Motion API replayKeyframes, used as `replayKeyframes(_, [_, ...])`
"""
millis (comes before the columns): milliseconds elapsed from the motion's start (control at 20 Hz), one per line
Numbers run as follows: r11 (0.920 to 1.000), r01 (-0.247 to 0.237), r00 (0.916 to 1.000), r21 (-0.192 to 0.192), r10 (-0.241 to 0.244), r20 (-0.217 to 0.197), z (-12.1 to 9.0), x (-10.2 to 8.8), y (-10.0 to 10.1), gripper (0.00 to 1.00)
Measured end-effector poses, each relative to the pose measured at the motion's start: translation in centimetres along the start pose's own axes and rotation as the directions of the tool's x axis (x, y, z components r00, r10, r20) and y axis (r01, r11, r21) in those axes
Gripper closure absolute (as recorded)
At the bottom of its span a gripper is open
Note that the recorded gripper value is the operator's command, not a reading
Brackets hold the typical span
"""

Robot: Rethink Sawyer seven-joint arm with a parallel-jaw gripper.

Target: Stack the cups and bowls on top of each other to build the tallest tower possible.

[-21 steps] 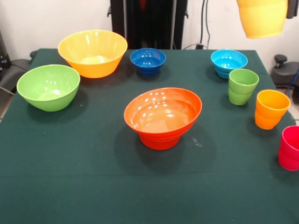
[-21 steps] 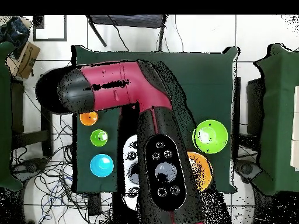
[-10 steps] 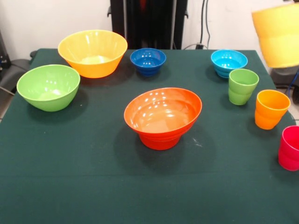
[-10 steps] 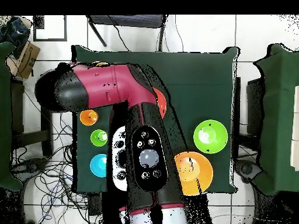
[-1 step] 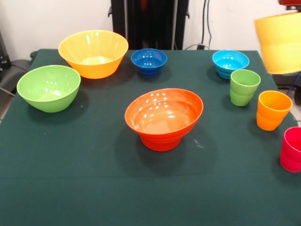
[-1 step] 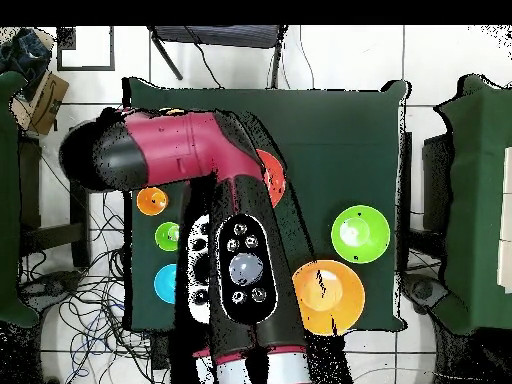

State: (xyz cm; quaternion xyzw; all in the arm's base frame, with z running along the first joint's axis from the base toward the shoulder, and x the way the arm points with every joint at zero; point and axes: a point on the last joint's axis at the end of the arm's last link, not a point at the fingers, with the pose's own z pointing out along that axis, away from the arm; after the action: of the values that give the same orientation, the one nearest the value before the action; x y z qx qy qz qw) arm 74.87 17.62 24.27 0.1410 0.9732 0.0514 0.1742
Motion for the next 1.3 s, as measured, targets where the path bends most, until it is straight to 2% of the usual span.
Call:
replayKeyframes(200, [0.9992,-0.029,0.9996,0.028,0.029,-0.001,-0.6,-1.6,-2.3,1.00])
replayKeyframes(400, [0.9948,-0.071,0.9973,0.072,0.072,-0.011,-2.0,-4.3,-5.4,1.00])
replayKeyframes(600, [0.9888,-0.113,0.9933,0.097,0.115,-0.012,-3.5,-7.2,-8.1,1.00])
replayKeyframes(700, [0.9832,-0.148,0.9890,0.107,0.148,0.003,-4.1,-9.5,-10.3,1.00])
replayKeyframes(900, [0.9779,-0.179,0.9838,0.108,0.177,0.027,-3.9,-11.8,-12.4,1.00])
replayKeyframes(1100, [0.9737,-0.200,0.9797,0.108,0.199,0.021,-2.9,-13.2,-13.6,1.00])
replayKeyframes(1300, [0.9675,-0.221,0.9731,0.122,0.227,-0.037,-0.5,-13.5,-15.0,1.00])
